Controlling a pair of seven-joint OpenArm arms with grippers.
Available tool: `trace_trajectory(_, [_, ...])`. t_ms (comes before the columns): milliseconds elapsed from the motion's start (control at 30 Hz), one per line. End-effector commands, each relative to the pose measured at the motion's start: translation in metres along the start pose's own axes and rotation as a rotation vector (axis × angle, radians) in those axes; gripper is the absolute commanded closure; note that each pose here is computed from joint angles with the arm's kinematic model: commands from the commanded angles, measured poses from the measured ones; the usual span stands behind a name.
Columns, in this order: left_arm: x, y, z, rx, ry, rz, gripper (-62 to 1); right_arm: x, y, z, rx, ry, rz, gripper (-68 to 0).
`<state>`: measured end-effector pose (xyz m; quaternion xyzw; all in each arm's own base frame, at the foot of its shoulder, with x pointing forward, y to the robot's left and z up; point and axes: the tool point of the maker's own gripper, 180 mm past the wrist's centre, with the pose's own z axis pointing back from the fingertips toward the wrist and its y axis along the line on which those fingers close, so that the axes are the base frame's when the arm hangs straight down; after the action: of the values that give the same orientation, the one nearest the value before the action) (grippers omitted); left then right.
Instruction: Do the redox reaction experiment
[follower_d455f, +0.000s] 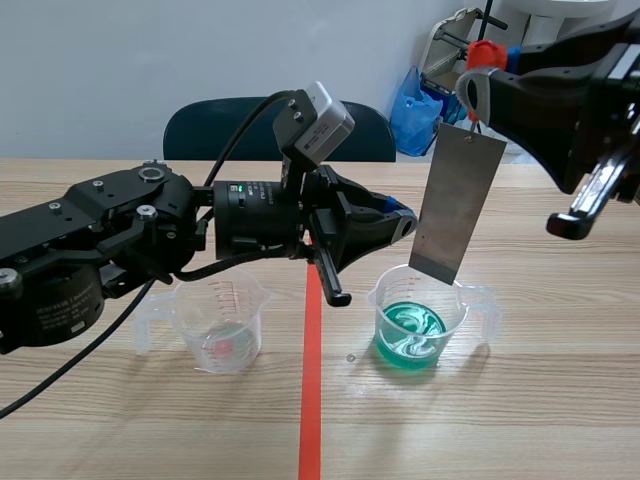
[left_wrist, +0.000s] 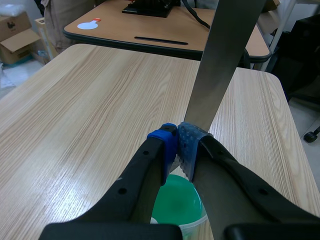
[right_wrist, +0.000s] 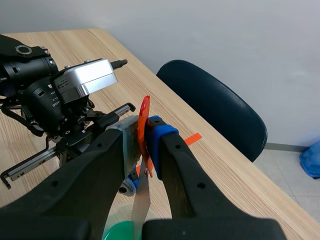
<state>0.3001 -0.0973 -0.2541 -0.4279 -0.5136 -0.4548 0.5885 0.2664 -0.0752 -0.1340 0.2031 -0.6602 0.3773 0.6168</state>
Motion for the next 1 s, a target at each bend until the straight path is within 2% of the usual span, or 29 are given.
trace_trajectory(0, [0.013,0.003,-0.001,-0.002,-0.034,-0.012,-2.7,0.011,-0.003,0.001,-0.004,-0.031,0.013,-0.6])
trace_trajectory(367, [0.011,0.004,0.001,0.002,-0.027,-0.014,-2.7,0.011,-0.003,0.001,-0.004,-0.031,0.013,-0.7])
trace_trajectory(567, [0.000,0.018,0.028,0.042,0.006,-0.027,-2.7,0.011,-0.003,0.001,-0.004,-0.031,0.013,-0.6])
trace_trajectory(700, [-0.014,0.037,0.072,0.122,0.038,-0.027,-2.7,0.011,-0.003,0.001,-0.004,-0.031,0.013,-0.6])
trace_trajectory(867, [-0.031,0.060,0.156,0.307,0.030,0.055,-2.7,0.011,-0.003,0.001,-0.004,-0.031,0.013,-0.6])
trace_trajectory(967, [-0.048,0.057,0.211,0.420,0.041,0.115,-2.7,0.011,-0.003,0.001,-0.004,-0.032,0.013,-0.6])
